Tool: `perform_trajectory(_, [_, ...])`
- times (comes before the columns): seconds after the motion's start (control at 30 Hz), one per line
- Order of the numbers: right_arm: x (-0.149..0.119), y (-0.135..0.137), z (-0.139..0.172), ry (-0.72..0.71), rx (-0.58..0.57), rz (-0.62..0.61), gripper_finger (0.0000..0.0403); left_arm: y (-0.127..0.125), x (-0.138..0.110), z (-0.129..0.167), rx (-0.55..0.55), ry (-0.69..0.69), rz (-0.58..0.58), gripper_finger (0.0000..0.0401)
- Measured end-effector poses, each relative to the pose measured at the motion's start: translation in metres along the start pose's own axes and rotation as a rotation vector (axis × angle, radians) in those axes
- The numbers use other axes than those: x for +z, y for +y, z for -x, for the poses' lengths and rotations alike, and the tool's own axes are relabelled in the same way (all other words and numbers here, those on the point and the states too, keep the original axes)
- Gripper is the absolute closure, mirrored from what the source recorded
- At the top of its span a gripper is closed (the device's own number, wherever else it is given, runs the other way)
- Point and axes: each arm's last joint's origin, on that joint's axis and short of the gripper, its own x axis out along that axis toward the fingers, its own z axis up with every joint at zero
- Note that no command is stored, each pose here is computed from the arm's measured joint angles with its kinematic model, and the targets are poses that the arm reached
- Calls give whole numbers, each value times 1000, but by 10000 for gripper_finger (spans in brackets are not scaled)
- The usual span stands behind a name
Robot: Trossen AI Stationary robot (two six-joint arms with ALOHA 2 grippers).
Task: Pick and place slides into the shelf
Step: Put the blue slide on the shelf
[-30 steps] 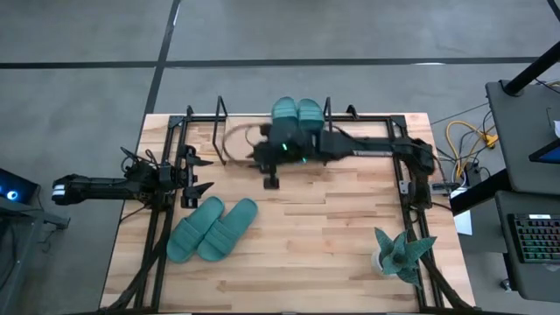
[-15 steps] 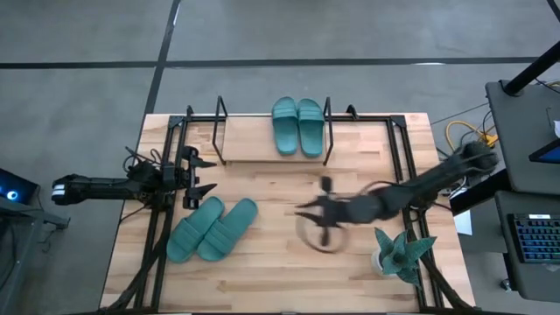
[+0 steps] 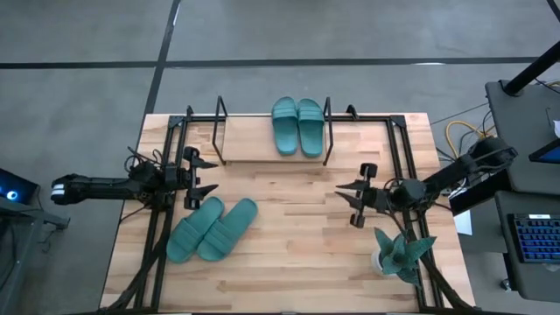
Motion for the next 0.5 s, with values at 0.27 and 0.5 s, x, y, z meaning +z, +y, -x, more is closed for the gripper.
perform_trajectory(0.27, [-5, -4, -1, 21, -21, -4, 349, 1, 7, -4, 4, -6, 43, 133])
perform_trajectory(0.5, [-5, -4, -1, 22, -21, 77, 349, 4, 25, -20, -2, 249, 246, 133])
